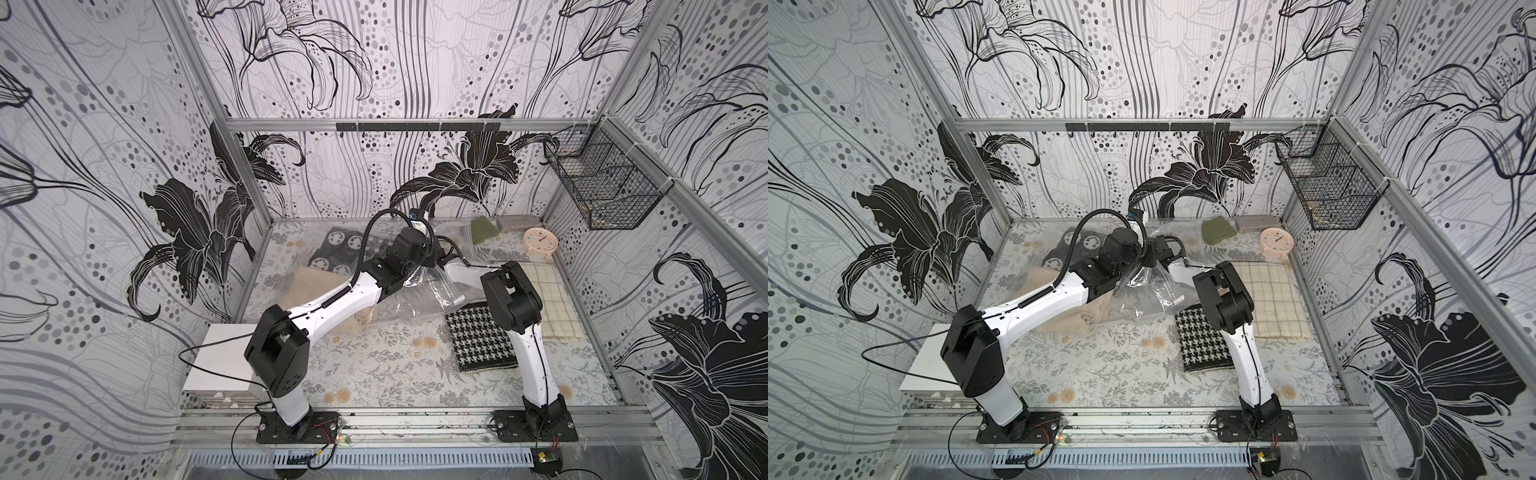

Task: Take the scarf out of the vacuum bag
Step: Take out the scarf from the vacuum bag.

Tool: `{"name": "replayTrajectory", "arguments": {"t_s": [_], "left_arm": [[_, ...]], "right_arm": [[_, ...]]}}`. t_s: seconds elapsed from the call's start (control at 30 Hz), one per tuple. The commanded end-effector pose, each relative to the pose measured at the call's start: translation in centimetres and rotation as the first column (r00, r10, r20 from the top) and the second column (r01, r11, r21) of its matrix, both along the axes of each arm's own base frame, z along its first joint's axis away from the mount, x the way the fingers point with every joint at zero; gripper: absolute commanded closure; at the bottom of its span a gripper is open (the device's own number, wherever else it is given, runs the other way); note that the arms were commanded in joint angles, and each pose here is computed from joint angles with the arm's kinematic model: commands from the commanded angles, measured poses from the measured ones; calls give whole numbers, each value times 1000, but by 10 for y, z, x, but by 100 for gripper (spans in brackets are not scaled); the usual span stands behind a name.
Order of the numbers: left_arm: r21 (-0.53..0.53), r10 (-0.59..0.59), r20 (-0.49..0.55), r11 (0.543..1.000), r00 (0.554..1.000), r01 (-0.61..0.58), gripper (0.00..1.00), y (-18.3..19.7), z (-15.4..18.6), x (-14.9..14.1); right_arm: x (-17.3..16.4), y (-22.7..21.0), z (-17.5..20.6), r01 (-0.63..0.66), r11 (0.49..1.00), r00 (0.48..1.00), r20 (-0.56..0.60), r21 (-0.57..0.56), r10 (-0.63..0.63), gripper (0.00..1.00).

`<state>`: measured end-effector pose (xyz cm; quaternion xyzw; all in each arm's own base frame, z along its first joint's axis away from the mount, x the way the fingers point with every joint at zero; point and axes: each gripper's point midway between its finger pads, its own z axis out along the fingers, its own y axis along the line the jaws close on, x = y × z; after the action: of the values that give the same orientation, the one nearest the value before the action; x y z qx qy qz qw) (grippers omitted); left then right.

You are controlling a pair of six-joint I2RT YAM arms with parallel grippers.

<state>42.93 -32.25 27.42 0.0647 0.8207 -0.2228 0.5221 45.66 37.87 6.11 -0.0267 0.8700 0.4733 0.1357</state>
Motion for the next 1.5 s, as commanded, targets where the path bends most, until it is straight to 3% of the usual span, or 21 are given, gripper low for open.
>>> {"name": "replayTrajectory", "arguments": {"t_s": [0.0,0.3,0.6,0.63,0.73,0.87,1.3,1.47], "left_arm": [[-27,12,34,1000,999,-11,100,0,10,7],[-24,15,35,1000,999,-14,100,2,11,7],[-20,15,28,1000,999,-14,100,2,8,7],[-21,15,30,1000,999,-15,100,2,9,7],[-20,18,30,1000,999,-17,100,3,8,8],[-16,17,27,1000,999,-17,100,1,5,10],[-13,26,18,1000,1000,-25,100,3,-2,14],[-12,29,17,999,999,-29,100,4,-3,14]], "right_arm": [[4,-2,23,-5,1000,999,34,20,4,69],[-1,1,30,-22,997,999,27,70,20,75],[-5,0,33,-35,997,999,19,73,33,64],[-6,0,33,-37,997,999,21,72,35,67],[-7,-2,35,-36,997,999,26,68,34,90],[-9,-7,33,-28,998,999,23,63,27,99],[-19,-27,36,-32,999,999,23,28,31,100],[-24,-39,30,-33,998,999,29,-59,35,100]]}}
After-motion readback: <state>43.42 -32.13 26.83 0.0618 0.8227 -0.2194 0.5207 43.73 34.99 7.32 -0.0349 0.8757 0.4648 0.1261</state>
